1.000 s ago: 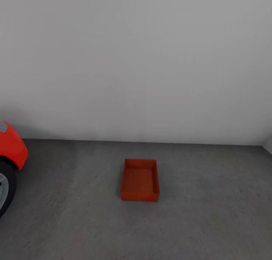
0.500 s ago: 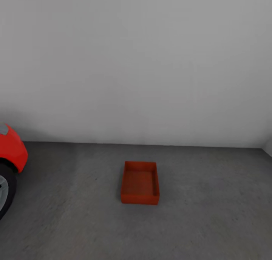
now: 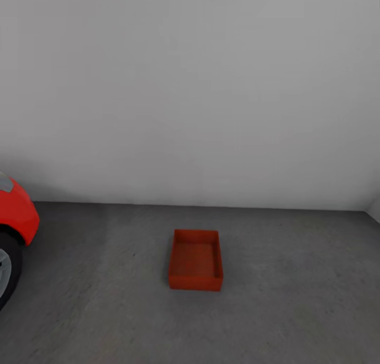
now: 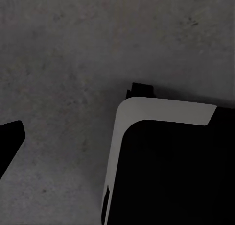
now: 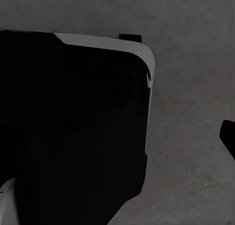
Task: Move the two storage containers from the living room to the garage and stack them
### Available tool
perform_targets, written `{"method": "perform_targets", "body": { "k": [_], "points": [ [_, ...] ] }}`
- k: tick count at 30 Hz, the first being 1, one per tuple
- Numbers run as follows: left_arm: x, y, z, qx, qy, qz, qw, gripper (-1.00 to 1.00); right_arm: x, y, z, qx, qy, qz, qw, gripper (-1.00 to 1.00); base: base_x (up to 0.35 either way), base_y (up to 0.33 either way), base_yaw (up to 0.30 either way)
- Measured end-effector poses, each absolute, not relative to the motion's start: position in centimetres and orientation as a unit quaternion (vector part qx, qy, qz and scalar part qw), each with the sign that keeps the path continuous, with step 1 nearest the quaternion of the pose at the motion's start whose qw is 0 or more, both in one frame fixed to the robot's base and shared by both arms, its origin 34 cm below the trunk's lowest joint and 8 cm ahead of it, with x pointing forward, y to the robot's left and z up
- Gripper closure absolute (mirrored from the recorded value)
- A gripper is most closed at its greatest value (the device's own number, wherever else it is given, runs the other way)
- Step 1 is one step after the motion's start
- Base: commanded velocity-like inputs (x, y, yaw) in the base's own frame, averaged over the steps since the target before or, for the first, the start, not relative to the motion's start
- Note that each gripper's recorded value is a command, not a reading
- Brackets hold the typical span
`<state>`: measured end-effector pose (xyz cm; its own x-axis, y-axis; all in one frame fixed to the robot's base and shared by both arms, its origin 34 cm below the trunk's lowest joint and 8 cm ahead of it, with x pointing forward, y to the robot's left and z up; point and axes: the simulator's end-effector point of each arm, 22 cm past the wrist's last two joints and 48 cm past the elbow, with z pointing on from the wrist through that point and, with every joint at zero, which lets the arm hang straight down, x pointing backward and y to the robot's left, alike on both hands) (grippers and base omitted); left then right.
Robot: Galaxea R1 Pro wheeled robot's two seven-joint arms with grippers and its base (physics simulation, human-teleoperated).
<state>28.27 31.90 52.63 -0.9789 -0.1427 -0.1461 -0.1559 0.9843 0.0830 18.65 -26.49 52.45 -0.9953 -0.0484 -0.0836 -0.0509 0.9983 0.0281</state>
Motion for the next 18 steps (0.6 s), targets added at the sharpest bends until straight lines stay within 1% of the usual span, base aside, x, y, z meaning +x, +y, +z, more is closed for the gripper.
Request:
{"method": "perform_targets", "body": {
  "k": [18],
  "points": [
    [29.4, 31.9, 53.1, -0.076, 0.992, 0.046, 0.084, -1.0, 19.8, -26.6, 52.6, -0.025, 0.998, 0.014, 0.056, -1.0, 0.0, 0.0, 0.0]
  ]
}}
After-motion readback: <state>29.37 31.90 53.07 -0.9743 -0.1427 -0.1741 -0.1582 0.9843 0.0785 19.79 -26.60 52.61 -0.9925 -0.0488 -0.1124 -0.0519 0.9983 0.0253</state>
